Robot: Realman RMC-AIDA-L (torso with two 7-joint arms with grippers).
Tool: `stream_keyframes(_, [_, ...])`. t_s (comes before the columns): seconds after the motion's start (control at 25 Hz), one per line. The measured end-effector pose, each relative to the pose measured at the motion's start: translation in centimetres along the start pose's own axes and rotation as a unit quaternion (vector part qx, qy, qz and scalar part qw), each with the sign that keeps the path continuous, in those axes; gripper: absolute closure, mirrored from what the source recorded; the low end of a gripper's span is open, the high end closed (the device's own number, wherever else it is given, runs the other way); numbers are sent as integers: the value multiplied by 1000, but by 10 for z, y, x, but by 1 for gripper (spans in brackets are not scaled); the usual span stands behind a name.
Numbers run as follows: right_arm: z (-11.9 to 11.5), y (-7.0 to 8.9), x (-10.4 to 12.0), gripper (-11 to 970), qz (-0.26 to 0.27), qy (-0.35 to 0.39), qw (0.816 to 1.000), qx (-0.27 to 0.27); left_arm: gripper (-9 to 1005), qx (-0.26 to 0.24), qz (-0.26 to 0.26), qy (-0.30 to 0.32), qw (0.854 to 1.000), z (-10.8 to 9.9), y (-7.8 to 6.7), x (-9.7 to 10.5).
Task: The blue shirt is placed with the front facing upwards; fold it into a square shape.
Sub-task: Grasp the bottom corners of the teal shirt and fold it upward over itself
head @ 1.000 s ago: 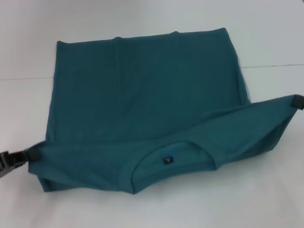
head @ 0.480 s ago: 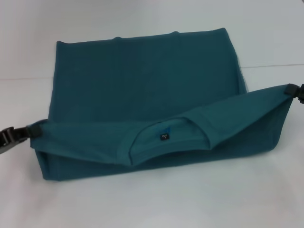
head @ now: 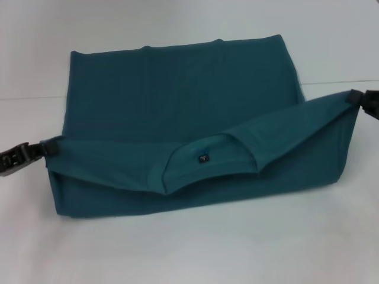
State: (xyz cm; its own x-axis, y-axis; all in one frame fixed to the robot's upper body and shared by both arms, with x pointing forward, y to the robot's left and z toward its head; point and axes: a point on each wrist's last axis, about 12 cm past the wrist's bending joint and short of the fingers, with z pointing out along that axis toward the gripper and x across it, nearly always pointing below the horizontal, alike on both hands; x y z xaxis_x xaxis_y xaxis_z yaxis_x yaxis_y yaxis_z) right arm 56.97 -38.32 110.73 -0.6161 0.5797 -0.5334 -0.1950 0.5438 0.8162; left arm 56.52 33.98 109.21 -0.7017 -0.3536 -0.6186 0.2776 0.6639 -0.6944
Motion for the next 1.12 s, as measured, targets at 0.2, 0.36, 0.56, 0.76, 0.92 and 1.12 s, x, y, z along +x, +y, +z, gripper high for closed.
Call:
stream_keyframes(0.2, [10, 2, -3, 923, -9, -9, 1000, 6, 962, -6, 14, -4, 1000, 9, -3, -10])
stream_keyframes(0.36, [16, 2, -4, 923, -17, -16, 1000, 15, 962, -18, 29, -1, 999, 17, -5, -15])
stream_keyframes(0.56, [20, 1, -4, 922, -22, -20, 999, 22, 963, -24, 47, -2, 999, 27, -8, -23])
stream_keyframes(0.76, [21, 1, -5, 923, -25, -25, 999, 28, 963, -24, 64, -4, 998, 35, -12, -31])
stream_keyframes(0.92, [23, 1, -8, 922, -27, -29, 999, 32, 963, -30, 71, -8, 997, 41, -13, -35])
stream_keyframes(1.12, [27, 2, -12, 919, -31, -35, 998, 35, 963, -35, 77, -12, 996, 44, -14, -39])
